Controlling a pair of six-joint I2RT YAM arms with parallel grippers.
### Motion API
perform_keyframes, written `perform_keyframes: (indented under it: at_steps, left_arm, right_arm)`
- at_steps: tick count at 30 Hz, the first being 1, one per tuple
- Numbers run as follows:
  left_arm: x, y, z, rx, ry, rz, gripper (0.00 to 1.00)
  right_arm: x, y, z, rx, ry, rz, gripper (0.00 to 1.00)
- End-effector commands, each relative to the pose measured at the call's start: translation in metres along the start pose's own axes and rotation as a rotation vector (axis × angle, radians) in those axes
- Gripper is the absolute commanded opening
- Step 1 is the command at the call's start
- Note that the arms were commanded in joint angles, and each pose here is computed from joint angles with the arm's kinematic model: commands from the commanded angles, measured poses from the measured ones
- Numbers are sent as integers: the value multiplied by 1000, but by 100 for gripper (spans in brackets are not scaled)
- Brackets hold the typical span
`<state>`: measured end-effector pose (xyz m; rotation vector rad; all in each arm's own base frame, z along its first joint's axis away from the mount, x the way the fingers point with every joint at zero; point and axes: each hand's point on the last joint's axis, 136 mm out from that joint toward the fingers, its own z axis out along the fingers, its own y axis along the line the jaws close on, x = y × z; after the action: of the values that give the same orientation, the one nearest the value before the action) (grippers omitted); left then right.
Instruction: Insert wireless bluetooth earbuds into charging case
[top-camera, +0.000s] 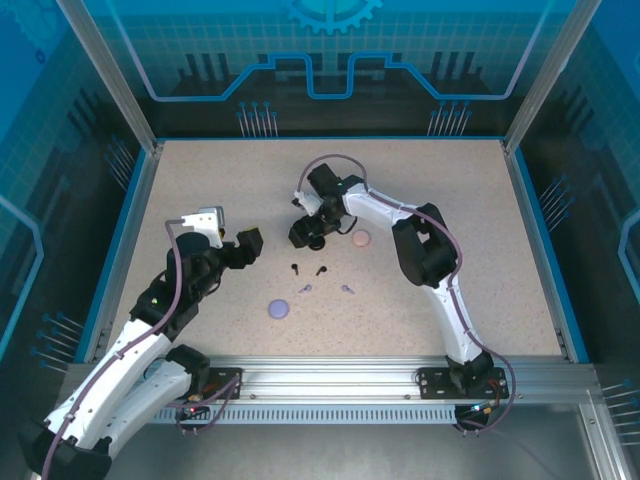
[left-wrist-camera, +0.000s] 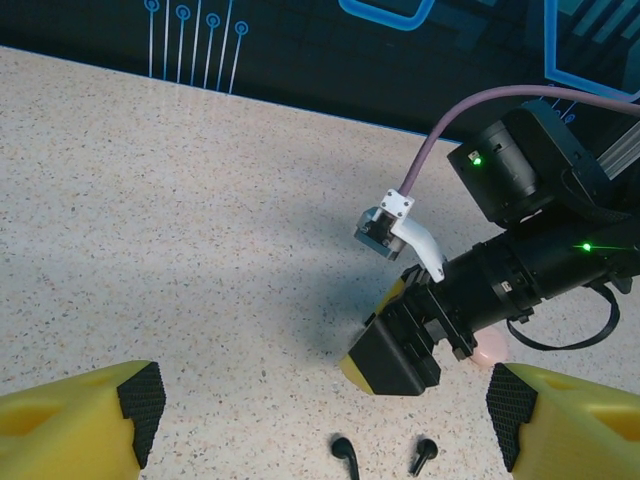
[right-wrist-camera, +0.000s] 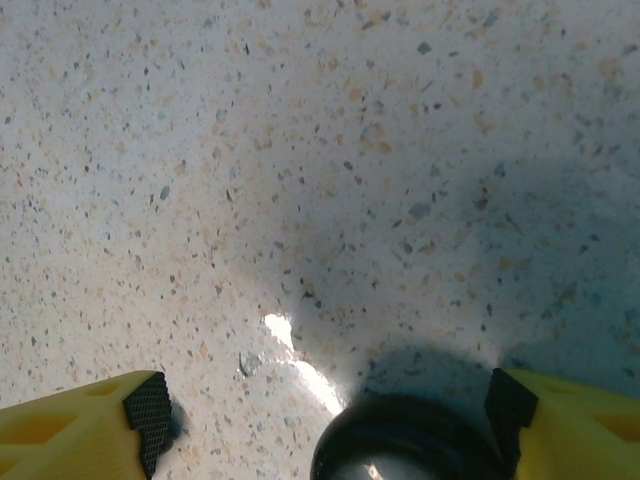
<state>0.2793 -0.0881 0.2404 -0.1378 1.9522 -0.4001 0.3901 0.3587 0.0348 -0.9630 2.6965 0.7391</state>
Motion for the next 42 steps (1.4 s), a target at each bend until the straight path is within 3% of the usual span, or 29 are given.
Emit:
perform_keyframes:
  at_steps: [1, 18, 23, 30, 42]
  left_arm:
    - [4, 7, 3, -29, 6, -6, 87]
    - [6, 8, 5, -31, 11, -7, 88]
    - [6, 8, 4, -32, 13, -7, 89]
    - [2, 7, 0, -29, 0, -7, 89]
    - [-1, 7, -6, -28, -11, -1, 90]
  right_arm:
    - [11, 14, -12, -23, 24, -9, 85]
    - [31, 19, -19, -24, 24, -12, 84]
    - [24, 8, -28, 74, 8, -35, 84]
    - [16, 5, -42, 277, 77, -256, 87]
    - [26, 13, -34, 313, 237, -566, 93]
